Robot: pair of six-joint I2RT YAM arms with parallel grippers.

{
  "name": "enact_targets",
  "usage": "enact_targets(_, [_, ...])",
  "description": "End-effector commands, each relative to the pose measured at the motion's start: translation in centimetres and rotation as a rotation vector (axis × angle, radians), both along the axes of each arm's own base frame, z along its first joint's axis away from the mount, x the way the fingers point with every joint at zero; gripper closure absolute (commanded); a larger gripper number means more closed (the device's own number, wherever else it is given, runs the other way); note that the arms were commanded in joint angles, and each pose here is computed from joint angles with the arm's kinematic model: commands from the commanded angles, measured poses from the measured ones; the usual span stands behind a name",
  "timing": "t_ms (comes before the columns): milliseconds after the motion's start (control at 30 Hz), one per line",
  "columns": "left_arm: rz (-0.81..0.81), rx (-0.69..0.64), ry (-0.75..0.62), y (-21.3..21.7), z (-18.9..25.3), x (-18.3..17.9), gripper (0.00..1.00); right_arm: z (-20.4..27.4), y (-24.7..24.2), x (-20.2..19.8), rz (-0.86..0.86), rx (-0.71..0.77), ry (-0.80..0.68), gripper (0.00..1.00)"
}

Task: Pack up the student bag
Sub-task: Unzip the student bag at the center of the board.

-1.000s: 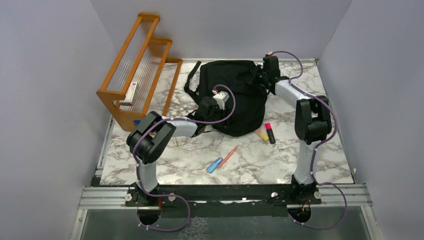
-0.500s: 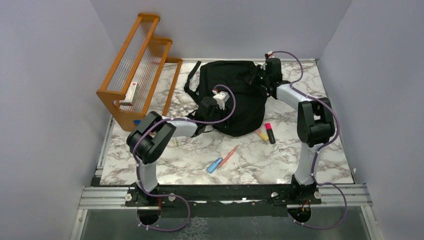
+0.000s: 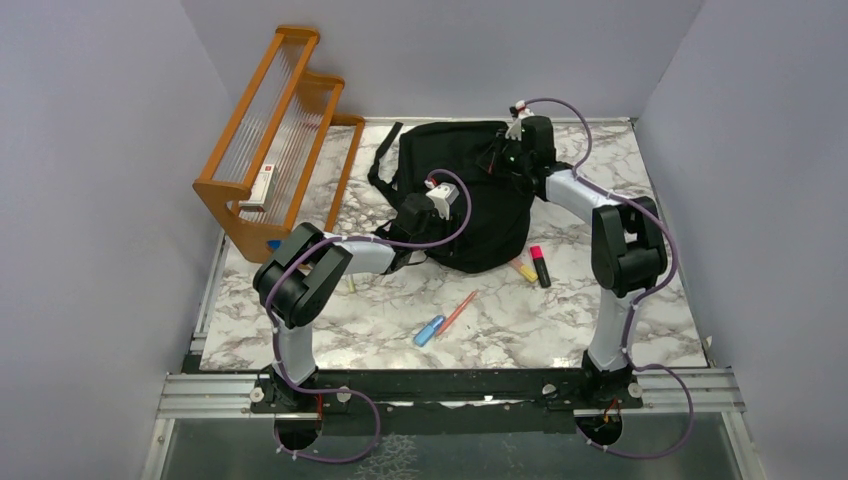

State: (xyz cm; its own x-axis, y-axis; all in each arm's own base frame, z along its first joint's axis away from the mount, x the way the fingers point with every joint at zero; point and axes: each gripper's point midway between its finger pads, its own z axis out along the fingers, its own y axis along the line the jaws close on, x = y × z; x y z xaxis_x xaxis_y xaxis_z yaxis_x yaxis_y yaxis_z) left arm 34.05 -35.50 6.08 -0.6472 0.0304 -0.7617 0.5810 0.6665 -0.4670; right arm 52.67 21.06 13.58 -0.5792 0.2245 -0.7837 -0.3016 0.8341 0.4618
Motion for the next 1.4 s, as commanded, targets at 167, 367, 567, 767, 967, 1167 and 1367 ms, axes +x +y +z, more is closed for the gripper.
enact_targets(167, [-0.039,0.008,0.025,-0.7,-1.0,-1.2,0.53,2.9,7.8,-1.6,0.167,0.001,-0.094,0.99])
enact_targets(367, [-0.05,0.013,0.029,-0.9,-1.3,-1.7,0.54,2.0,12.6,-2.5,0.234,0.007,-0.08,1.0])
enact_targets(567, [-0.051,0.015,0.034,-0.9,-1.8,-2.2,0.54,1.0,16.0,-3.1,0.306,0.028,-0.051,0.99])
enact_targets(767, [-0.061,0.017,0.034,-1.1,-2.1,-2.6,0.54,0.0,19.1,-4.3,0.446,0.074,-0.024,0.99])
enact_targets(967, [-0.059,0.023,0.036,-1.0,-2.3,-2.8,0.54,-1.9,20.9,-6.0,0.616,0.1,0.015,0.99])
enact_targets(1167, [-0.061,0.025,0.039,-1.0,-2.5,-2.9,0.54,-3.1,22.1,-7.5,0.731,0.111,0.021,0.99])
enact_targets(1367, [-0.065,0.024,0.039,-1.2,-2.6,-2.9,0.54,-3.6,22.7,-8.1,0.773,0.098,0.003,0.99])
